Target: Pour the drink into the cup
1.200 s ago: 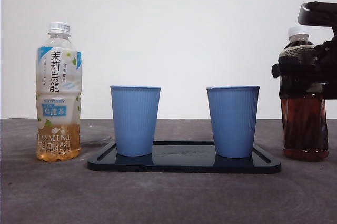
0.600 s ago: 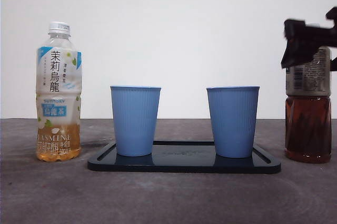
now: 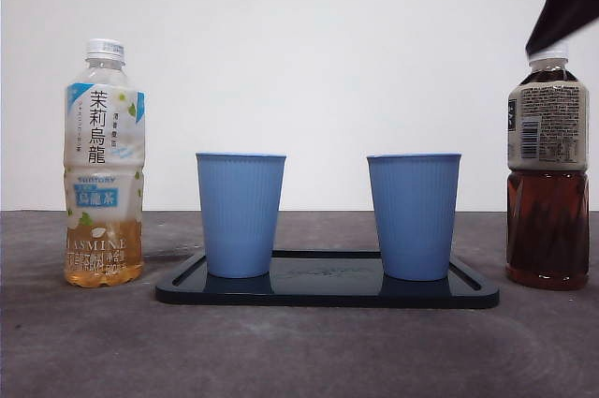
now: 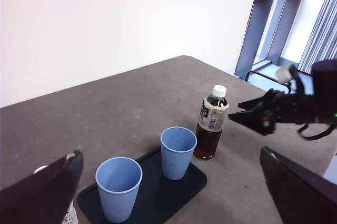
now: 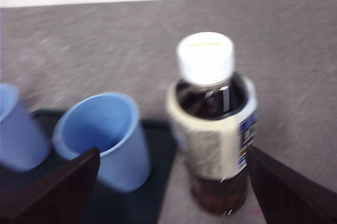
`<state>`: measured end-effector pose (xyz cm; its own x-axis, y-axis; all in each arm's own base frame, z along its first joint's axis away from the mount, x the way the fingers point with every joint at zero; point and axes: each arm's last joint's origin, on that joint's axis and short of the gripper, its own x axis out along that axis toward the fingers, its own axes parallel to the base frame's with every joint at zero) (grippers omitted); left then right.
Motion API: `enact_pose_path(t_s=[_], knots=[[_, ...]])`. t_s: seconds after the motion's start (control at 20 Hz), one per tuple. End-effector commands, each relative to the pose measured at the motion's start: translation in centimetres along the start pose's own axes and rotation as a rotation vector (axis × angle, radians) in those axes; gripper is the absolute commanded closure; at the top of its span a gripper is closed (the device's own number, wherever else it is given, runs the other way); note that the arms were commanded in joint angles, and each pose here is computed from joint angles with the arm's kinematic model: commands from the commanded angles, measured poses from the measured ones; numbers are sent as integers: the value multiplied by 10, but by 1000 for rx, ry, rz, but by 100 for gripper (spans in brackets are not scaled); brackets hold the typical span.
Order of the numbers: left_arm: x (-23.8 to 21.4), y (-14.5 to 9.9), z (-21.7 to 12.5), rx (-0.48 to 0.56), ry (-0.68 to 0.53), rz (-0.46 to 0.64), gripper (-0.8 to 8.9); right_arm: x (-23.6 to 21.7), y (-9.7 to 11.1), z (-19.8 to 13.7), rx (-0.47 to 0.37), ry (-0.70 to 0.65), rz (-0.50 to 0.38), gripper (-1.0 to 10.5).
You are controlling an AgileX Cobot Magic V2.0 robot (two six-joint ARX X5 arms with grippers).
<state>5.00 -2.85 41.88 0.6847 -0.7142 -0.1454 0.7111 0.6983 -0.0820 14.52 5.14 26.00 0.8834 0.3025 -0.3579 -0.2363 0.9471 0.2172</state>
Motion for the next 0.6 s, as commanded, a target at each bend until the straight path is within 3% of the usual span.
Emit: enact_pose_path(t_s=[0.05, 0.35, 0.6], knots=[[1, 0, 5, 7, -7, 5, 252, -18, 7, 11, 5, 58, 47, 504], [9, 11, -4, -25, 71, 172, 250, -71, 15, 32, -29, 126, 136, 504], [39, 30, -49, -135, 189, 232, 249, -129, 17, 49, -66, 58, 151, 504]])
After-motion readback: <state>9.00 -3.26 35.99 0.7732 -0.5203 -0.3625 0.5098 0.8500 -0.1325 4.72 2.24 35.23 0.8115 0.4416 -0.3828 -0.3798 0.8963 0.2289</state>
